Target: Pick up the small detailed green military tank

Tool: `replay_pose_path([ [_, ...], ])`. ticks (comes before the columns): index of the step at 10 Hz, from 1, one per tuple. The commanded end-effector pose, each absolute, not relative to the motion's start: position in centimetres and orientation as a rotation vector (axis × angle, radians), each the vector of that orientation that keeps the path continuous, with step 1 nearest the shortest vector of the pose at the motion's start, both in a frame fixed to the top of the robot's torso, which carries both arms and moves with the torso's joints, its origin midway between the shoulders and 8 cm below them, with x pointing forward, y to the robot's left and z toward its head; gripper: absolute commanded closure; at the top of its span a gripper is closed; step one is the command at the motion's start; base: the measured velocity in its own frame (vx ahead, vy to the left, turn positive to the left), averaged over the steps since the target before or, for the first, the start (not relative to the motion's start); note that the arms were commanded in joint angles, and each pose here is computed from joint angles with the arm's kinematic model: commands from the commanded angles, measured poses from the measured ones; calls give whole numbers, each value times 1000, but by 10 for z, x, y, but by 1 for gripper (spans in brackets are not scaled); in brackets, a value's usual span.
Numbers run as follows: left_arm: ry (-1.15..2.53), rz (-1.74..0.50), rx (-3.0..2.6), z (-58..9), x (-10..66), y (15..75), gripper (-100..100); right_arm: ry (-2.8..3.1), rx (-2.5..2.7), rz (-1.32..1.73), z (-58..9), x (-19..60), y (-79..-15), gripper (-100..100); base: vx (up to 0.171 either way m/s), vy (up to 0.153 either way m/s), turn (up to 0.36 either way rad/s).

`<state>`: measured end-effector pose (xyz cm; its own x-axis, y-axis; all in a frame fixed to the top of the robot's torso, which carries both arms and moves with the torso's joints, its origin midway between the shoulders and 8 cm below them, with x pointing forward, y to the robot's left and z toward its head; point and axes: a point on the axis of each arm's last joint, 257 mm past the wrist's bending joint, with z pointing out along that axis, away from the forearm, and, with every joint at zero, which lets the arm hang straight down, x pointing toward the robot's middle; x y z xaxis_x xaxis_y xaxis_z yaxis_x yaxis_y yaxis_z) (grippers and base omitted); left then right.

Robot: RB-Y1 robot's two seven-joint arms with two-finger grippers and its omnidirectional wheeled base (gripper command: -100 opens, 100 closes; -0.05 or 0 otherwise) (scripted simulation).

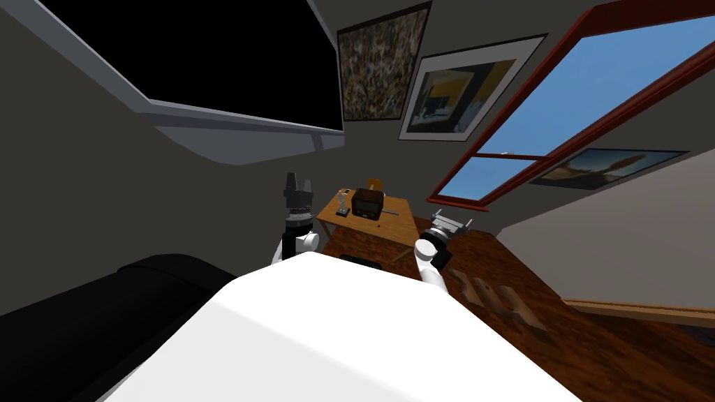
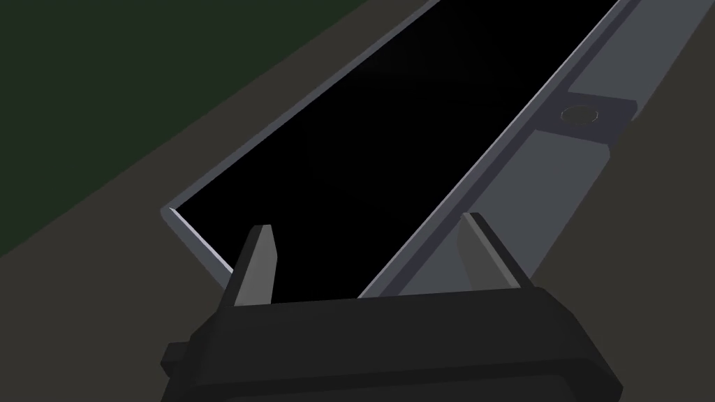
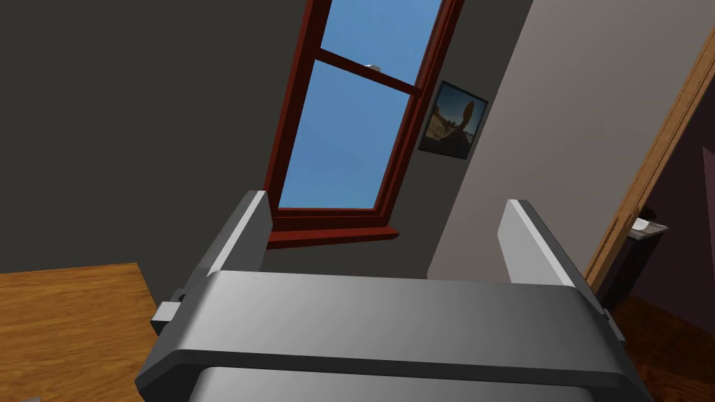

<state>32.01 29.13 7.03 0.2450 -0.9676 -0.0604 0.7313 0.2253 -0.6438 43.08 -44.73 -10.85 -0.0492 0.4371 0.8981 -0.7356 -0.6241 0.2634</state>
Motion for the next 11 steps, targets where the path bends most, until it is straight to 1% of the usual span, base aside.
replay_pose_path([
  [1,510,-1244,-554,70,320,291,0,-395,1425,1760,-124,434,-457,-100,-15,-39,236],
  [2,510,-1244,-554,70,320,291,0,-426,1450,1764,-130,434,-459,-100,-11,-49,140],
  [4,510,-1244,-554,70,320,291,0,-463,1479,1768,-137,435,-461,-100,2,-10,-30],
  [5,510,-1244,-554,70,320,291,0,-506,1505,1731,-151,438,-470,-100,-6,-21,262],
  [7,510,-1244,-554,70,320,291,0,-558,1544,1734,-161,438,-473,-100,-7,-37,56],
  [9,510,-1244,-554,70,320,291,0,-621,1587,1693,-180,440,-482,-100,-8,-39,184],
  [10,510,-1244,-554,70,320,291,0,-652,1609,1694,-187,441,-483,-100,0,-19,6],
  [11,510,-1244,-554,70,320,291,0,-681,1627,1649,-200,442,-490,-100,-5,-26,183],
])
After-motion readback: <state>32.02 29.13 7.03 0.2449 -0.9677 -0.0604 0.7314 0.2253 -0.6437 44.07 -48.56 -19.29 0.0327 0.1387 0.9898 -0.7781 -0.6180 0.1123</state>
